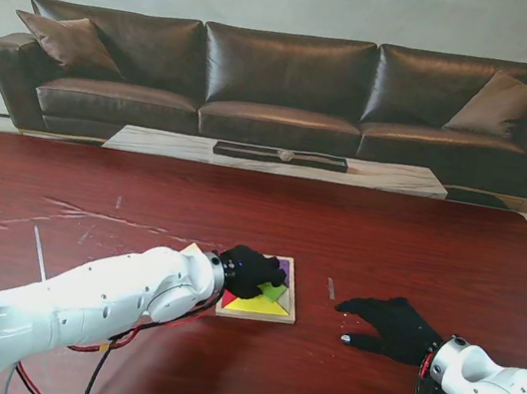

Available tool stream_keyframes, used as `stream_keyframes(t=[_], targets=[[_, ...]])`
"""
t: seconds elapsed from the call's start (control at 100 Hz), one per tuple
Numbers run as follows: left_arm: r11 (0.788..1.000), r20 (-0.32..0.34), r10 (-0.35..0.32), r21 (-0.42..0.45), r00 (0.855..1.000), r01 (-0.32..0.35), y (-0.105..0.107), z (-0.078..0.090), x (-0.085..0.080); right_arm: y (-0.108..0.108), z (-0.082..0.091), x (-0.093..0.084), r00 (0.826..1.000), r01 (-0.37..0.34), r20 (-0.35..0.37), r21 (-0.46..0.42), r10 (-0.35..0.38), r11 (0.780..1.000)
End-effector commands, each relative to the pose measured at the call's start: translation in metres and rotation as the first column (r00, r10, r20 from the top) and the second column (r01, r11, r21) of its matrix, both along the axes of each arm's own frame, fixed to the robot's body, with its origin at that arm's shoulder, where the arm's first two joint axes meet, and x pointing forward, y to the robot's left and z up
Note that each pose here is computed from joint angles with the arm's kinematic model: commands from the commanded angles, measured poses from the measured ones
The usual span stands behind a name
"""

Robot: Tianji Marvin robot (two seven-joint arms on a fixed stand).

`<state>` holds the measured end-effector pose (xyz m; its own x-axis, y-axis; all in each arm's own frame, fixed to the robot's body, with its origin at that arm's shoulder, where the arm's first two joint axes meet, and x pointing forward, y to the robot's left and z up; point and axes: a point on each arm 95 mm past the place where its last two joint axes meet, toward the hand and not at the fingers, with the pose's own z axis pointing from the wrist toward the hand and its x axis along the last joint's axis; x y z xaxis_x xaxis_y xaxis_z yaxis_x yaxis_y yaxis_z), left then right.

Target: Assemble the tangram pieces into a square

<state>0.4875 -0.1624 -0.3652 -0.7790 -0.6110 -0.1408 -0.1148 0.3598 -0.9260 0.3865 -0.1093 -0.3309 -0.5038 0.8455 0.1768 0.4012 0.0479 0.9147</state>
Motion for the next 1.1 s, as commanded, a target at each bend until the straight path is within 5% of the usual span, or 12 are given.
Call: stream_keyframes(t=[0.0, 1.09], targets=[[1.0, 0.004, -0.004, -0.006, 1.0, 0.004, -0.0038, -0.0015, -0.0009, 0.0027, -0.0023, -0.0017, 1.0, -0.004, -0.005, 0.001, 0.004, 1.0], [0.998, 0.048, 0.034, -0.045, 0.998, -0.032, -0.0108, -0.0052, 0.0071, 0.0015, -0.0029, -0.0025, 1.0, -0.001, -0.008, -0.003, 0.001, 1.0]])
